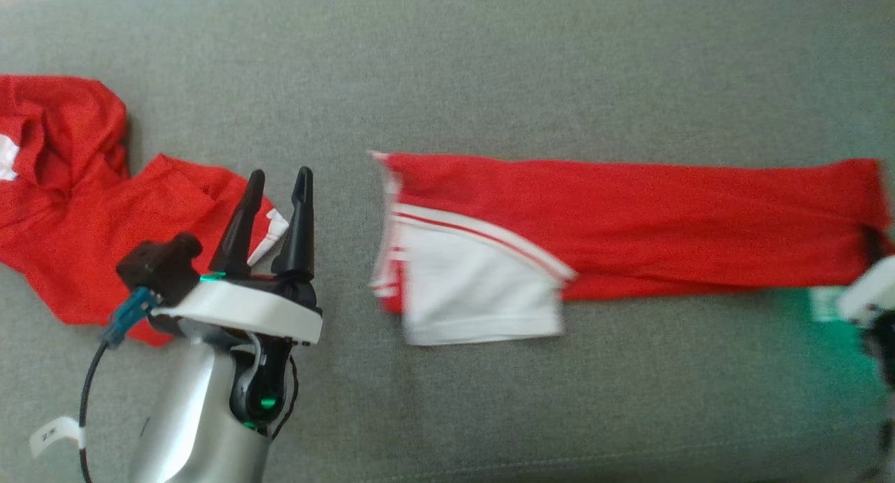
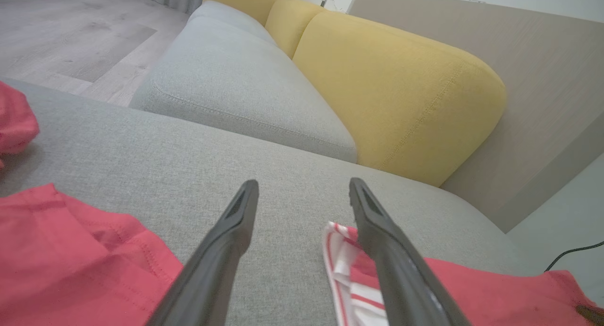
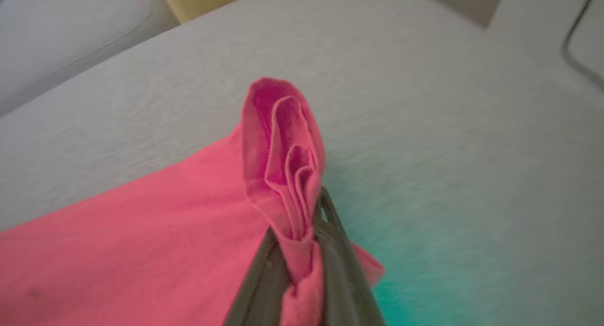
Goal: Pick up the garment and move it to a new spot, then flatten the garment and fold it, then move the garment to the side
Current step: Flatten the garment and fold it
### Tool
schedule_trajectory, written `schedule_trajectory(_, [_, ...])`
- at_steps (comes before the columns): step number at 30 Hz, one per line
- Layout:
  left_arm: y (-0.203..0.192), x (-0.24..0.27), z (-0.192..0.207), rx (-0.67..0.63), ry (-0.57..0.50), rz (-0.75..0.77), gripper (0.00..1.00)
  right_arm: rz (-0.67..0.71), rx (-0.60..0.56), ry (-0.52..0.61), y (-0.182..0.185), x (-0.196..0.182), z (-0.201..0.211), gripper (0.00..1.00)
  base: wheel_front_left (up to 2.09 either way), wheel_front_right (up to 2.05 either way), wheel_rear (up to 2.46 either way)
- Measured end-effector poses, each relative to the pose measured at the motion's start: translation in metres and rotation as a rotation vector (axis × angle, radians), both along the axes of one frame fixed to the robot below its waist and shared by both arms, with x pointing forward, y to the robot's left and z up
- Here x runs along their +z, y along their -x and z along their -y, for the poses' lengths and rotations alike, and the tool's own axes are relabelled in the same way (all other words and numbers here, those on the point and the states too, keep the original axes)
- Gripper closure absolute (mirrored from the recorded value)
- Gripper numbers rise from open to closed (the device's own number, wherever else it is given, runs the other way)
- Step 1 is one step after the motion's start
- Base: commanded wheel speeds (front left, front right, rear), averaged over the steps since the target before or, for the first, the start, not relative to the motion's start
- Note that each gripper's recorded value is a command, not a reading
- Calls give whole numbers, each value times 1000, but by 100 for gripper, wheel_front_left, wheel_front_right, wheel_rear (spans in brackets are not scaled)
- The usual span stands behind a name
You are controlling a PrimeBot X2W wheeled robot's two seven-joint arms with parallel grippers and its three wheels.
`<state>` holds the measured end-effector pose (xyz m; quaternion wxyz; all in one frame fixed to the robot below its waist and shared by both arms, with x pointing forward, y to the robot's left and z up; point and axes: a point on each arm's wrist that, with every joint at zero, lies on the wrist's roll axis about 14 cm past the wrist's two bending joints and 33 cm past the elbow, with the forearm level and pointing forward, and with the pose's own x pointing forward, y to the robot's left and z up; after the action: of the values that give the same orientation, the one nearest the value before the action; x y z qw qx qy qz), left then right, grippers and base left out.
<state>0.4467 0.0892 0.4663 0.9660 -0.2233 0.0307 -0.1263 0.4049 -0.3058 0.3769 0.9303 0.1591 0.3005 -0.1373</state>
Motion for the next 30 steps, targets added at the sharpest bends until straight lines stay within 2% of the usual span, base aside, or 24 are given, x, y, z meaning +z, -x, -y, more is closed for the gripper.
schedule_trajectory(5, [8, 10, -1, 2, 2, 20, 0, 56, -74, 331, 13, 44, 75, 100, 0, 0, 0])
schedule_trajectory(8, [15, 13, -2, 5, 1, 24, 0, 77, -108, 406, 18, 59, 89, 100, 0, 0, 0])
schedule_trajectory(13, [21, 19, -5, 15, 22, 32, 0, 161, -32, 348, -9, 69, 40, 100, 0, 0, 0])
schedule_trajectory(21, [31, 25, -6, 21, 42, 40, 0, 372, 124, 220, -41, 122, -43, 100, 0, 0, 0])
schedule_trajectory(26, [35, 31, -8, 27, 48, 52, 0, 415, 255, 94, -38, 130, -100, 100, 0, 0, 0])
schedule_trajectory(30, [37, 33, -10, 33, 54, 55, 0, 410, 371, -69, -27, 118, -154, 100, 0, 0, 0])
